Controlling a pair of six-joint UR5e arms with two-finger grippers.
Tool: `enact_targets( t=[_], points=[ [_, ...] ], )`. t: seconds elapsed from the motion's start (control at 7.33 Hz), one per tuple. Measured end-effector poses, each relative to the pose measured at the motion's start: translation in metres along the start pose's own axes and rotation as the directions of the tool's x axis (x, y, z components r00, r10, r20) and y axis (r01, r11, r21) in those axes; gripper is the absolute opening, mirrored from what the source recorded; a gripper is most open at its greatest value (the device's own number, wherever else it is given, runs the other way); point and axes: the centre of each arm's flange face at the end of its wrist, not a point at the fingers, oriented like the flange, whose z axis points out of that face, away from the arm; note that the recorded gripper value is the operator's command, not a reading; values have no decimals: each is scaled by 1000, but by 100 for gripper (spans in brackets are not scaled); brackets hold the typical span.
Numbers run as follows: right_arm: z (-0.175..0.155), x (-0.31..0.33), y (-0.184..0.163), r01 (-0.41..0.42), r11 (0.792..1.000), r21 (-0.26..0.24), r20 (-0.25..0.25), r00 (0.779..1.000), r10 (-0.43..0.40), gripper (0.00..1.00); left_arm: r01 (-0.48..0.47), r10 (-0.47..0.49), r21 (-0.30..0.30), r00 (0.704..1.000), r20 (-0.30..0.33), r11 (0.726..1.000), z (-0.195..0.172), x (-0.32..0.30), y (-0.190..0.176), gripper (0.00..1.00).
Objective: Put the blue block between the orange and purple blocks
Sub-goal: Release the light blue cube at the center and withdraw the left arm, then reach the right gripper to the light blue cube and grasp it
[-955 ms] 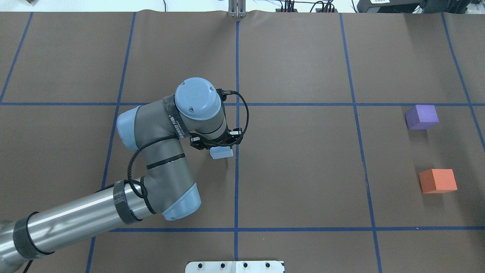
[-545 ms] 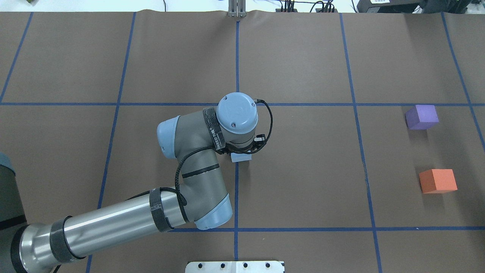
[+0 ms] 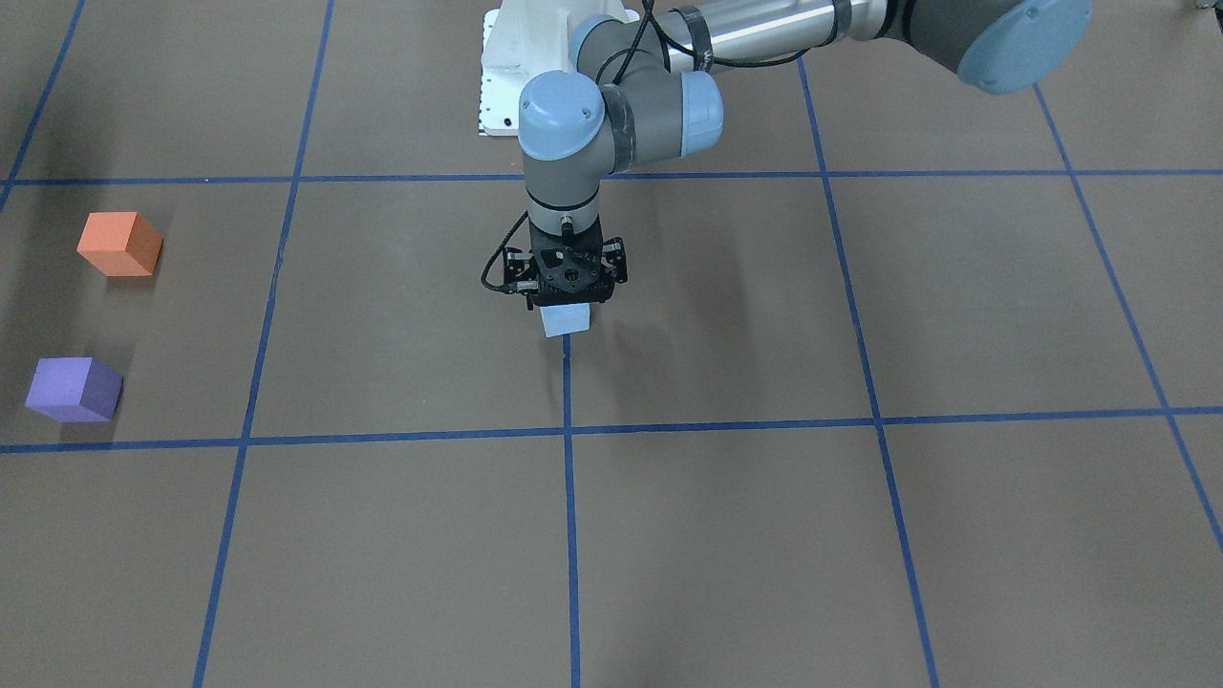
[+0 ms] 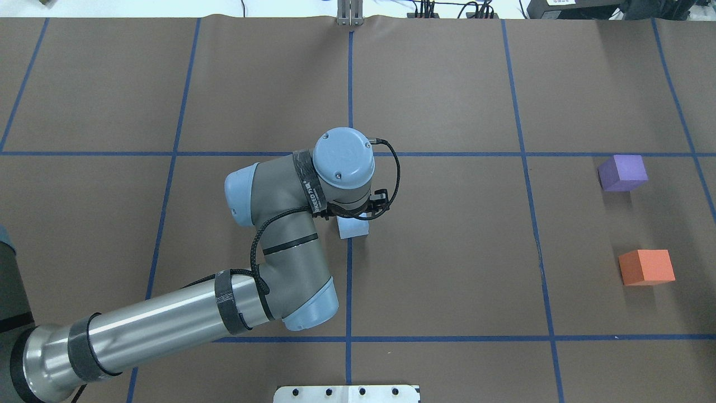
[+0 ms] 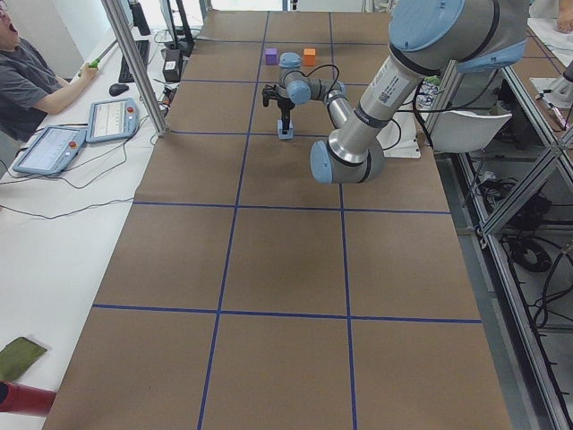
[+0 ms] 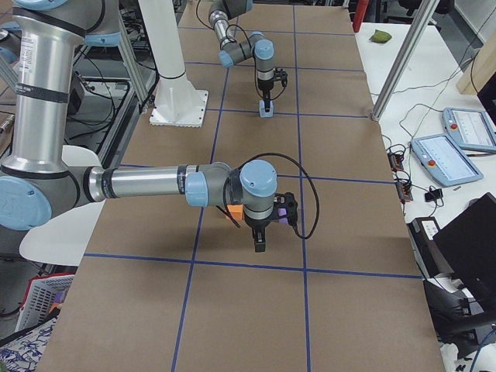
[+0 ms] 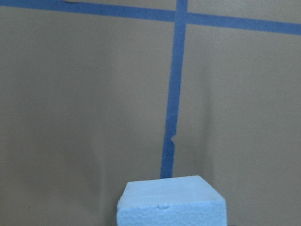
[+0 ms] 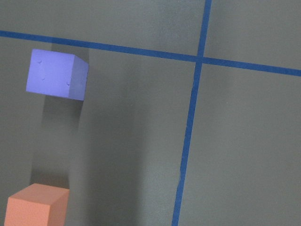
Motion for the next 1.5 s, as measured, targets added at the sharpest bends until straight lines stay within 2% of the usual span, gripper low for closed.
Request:
enact_targets(
  t=[0.14,0.27,0.55,0.82,1.09,1.5],
  points=[
    [-3,-5,-2,13,1000,13,26,1000,-13,100,-8,8,-10,999,32,1000,-27,-11,-11,100],
    [-6,-12,-5,35,999,35,58,998,-37,100,-14,16,-16,997,81,1000,-68,-35,-22,100],
    [-12,-30,-10,79,994,75,155,984,-90,100,-28,26,13,995,100,1000,-140,-119,-29,100],
    [-18,-71,-37,108,987,116,200,971,-129,100,-142,139,14,984,110,990,-168,-202,-40,100],
    [-3,-146,-62,69,991,118,230,969,-95,100,-281,285,-49,951,122,958,-179,-287,-73,100],
    [35,-295,-86,30,994,108,202,978,-52,100,-457,474,-138,869,139,878,-204,-466,-117,100]
  ],
)
